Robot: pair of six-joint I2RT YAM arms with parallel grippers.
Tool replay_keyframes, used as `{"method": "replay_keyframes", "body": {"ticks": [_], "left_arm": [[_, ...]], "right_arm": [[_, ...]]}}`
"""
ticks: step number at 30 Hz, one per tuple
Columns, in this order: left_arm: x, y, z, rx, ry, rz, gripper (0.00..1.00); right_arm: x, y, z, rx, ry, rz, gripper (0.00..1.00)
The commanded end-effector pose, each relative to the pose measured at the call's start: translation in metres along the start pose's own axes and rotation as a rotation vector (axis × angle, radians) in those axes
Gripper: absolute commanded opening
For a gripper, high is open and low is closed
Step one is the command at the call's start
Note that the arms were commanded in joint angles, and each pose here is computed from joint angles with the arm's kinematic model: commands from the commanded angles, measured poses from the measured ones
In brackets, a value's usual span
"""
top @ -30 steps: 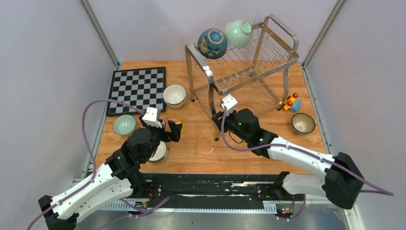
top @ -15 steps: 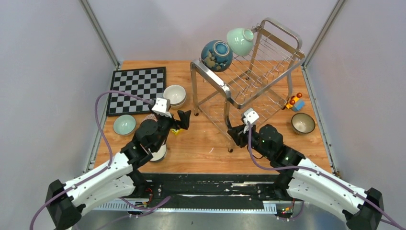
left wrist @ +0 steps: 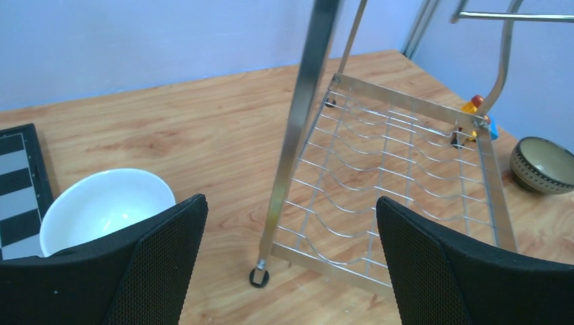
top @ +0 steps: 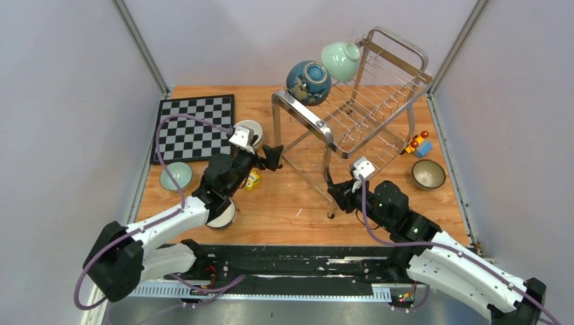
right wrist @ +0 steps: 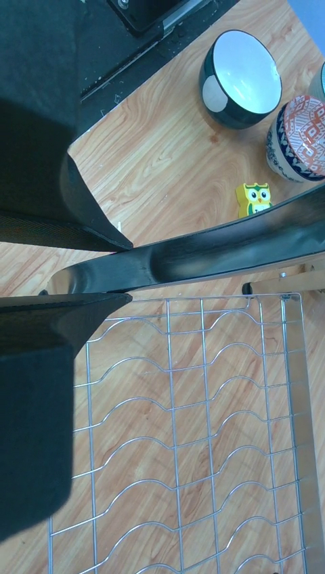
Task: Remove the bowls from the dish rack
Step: Adjust the dish rack at the center of the board.
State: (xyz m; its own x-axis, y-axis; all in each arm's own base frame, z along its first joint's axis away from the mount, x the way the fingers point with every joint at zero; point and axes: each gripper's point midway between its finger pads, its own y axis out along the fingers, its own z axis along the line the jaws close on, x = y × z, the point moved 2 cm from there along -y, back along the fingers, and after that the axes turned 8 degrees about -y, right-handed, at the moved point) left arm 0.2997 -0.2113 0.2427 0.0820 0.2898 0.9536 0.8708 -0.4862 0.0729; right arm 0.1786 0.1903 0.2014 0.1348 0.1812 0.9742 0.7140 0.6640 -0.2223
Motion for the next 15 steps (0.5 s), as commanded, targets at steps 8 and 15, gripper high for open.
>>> {"method": "replay_keyframes", "body": {"ticks": [8, 15], "left_arm": [[0.02, 0.048, -0.004, -0.125, 0.0, -0.114, 0.89], [0.009, 0.059, -0.01, -0.18, -0.005, -0.083, 0.55]], "right_arm": [[-0.009, -0.011, 0.001, -0.009, 0.072, 0.021, 0.0], [-0.01, -0.014, -0.004, -0.038, 0.075, 0.028, 0.0]]}}
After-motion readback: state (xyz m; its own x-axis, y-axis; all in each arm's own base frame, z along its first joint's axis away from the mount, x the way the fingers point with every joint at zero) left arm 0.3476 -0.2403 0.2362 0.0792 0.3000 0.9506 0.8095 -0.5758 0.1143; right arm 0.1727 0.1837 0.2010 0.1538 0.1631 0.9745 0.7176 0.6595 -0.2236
